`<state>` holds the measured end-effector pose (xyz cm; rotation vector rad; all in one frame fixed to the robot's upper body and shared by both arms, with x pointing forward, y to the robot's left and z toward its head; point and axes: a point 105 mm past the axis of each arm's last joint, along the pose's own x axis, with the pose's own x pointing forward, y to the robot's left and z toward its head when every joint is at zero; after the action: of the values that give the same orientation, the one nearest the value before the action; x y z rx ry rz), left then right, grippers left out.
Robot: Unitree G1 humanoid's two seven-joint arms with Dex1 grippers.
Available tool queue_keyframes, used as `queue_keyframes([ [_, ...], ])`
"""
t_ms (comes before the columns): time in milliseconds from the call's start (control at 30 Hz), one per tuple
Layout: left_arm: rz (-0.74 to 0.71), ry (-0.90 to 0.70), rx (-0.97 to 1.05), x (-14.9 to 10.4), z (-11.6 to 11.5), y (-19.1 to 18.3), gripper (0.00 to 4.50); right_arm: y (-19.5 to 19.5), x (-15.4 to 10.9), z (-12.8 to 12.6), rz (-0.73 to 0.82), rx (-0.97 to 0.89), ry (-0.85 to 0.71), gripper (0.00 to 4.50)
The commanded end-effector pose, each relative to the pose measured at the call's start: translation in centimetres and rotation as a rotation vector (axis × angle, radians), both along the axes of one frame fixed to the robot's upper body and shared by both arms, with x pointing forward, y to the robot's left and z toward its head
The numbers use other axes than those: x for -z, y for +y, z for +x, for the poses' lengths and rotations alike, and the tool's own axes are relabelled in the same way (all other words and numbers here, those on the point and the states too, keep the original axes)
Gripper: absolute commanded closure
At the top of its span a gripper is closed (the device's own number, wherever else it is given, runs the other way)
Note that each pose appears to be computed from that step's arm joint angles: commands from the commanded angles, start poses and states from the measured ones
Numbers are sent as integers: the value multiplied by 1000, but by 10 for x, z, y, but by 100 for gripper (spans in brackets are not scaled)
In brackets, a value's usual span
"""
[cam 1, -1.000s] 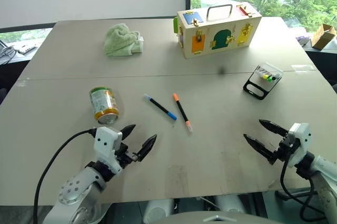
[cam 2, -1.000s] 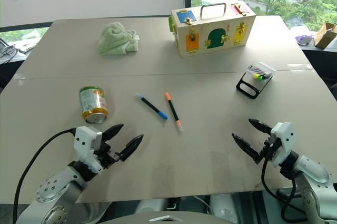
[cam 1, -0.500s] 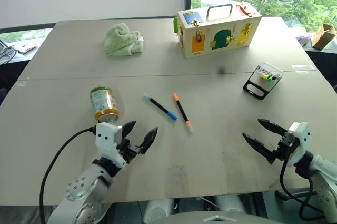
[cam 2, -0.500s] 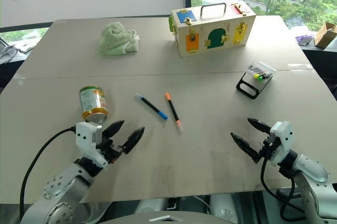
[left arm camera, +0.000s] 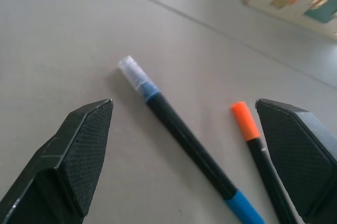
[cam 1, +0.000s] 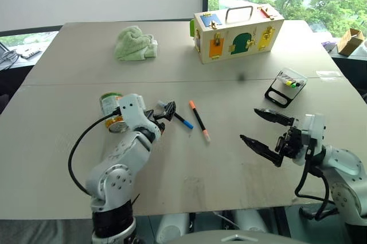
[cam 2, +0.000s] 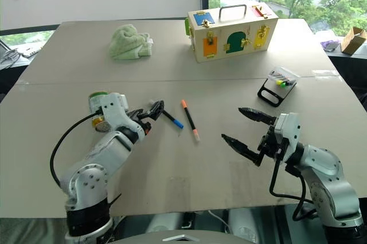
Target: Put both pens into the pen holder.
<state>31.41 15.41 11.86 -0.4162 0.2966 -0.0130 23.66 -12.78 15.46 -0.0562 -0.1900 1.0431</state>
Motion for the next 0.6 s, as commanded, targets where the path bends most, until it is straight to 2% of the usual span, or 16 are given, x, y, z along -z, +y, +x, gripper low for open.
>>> queue_keyframes([
  [33,57,102,-54,13,0,-4,3,1,-9,-2,12,-2,-41,0],
  [167,119,140,-76,21,7,-5,3,0,-9,-1,17,5,-41,0],
  [267,175,228,-114,31,13,-2,3,1,-8,-2,21,10,-42,0],
  [500,289,479,-265,68,-1,26,3,-1,-7,0,32,32,-39,0],
  [600,326,577,-325,82,-11,39,92,1,-5,0,36,30,-35,0],
])
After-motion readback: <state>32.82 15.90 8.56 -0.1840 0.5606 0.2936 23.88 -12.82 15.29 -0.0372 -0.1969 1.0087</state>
